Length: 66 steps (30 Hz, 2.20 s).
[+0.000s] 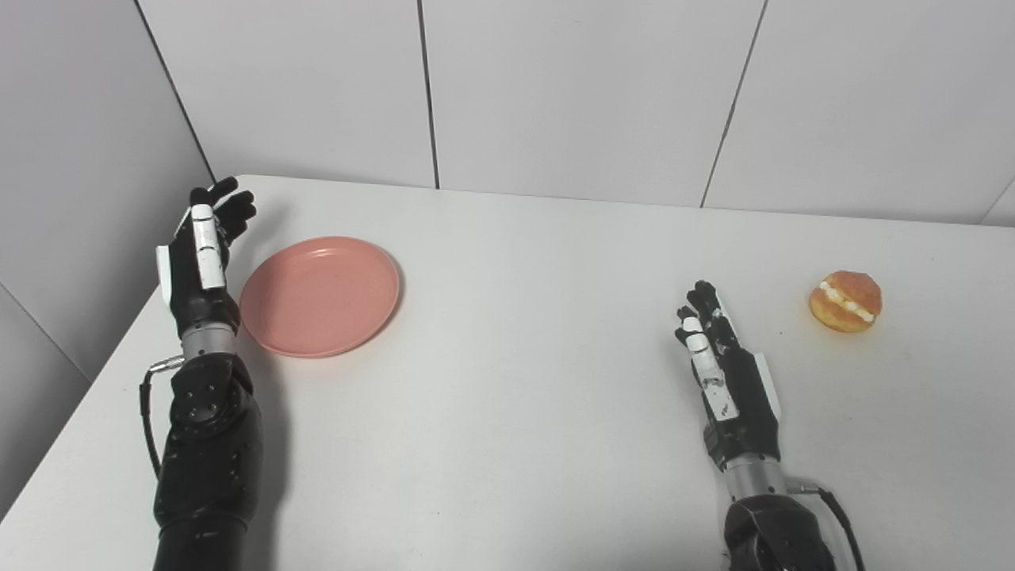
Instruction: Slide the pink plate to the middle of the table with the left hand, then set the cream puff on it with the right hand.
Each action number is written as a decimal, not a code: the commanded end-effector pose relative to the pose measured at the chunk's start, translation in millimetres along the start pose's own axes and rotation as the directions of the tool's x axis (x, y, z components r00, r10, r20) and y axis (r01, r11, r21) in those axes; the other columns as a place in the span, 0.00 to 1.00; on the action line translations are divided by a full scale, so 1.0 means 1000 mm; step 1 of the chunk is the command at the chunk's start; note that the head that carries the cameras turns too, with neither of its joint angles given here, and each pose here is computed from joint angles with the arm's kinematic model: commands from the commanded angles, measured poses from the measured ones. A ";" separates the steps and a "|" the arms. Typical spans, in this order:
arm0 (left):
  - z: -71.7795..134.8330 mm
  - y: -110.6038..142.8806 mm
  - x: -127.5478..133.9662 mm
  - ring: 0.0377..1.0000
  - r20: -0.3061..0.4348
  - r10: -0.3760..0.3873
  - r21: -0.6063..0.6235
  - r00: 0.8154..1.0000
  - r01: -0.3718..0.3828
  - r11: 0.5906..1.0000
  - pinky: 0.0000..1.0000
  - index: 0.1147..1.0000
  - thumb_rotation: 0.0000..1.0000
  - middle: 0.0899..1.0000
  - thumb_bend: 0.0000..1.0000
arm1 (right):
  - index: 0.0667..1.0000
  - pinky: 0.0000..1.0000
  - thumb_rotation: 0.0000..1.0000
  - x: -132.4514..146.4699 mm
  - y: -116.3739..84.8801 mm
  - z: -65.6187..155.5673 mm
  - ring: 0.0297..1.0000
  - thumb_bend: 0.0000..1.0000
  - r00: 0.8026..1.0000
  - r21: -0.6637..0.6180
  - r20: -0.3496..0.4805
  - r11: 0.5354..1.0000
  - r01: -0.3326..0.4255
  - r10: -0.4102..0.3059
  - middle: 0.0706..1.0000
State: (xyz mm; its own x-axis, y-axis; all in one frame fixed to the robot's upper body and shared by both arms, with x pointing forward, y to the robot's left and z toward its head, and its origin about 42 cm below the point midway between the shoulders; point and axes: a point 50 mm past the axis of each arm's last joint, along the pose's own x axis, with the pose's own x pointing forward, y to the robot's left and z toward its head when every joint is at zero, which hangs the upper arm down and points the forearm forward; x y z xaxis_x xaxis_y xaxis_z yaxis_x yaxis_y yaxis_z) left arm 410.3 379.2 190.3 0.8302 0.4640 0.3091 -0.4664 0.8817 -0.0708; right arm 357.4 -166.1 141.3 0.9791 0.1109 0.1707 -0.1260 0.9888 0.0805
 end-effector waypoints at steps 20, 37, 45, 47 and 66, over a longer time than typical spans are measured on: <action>-0.003 0.017 0.024 0.74 -0.048 -0.009 0.047 0.999 0.012 0.999 0.74 0.68 1.00 0.71 0.62 | 0.96 0.95 0.75 -0.003 -0.004 0.003 0.95 0.49 0.999 -0.002 0.053 1.000 -0.007 0.007 0.96; -0.017 -0.010 0.004 0.77 -0.163 -0.147 0.007 0.976 0.151 0.989 0.75 0.71 1.00 0.74 0.60 | 0.95 0.95 0.74 -0.003 -0.004 0.005 0.95 0.50 0.999 -0.002 0.051 1.000 -0.006 0.006 0.96; -0.020 -0.023 -0.003 0.81 -0.208 -0.183 -0.037 0.961 0.179 0.983 0.80 0.76 1.00 0.78 0.58 | 0.96 0.96 0.76 -0.002 -0.005 0.006 0.96 0.49 0.999 -0.004 0.053 1.000 -0.011 0.011 0.97; -0.020 -0.026 -0.005 0.81 -0.213 -0.196 -0.046 0.957 0.191 0.981 0.81 0.76 1.00 0.78 0.58 | 0.96 0.96 0.77 -0.002 -0.005 0.006 0.96 0.49 0.998 -0.009 0.055 1.000 -0.012 0.013 0.97; -0.010 -0.073 -0.041 0.81 -0.261 -0.314 -0.254 0.913 0.249 0.935 0.81 0.75 1.00 0.78 0.57 | 0.94 0.94 0.69 -0.003 0.009 0.004 0.94 0.51 0.998 0.024 0.052 0.999 0.021 -0.022 0.95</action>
State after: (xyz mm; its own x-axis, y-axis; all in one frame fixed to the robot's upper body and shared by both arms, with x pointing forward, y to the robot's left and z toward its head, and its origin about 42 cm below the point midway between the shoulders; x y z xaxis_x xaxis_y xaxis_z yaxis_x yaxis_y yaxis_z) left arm 411.8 304.3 164.2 0.9780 0.2037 0.0451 -0.1913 0.9619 -0.1954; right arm 356.1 -164.2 143.2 0.9775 0.0857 0.1926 -0.1042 0.9907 0.0880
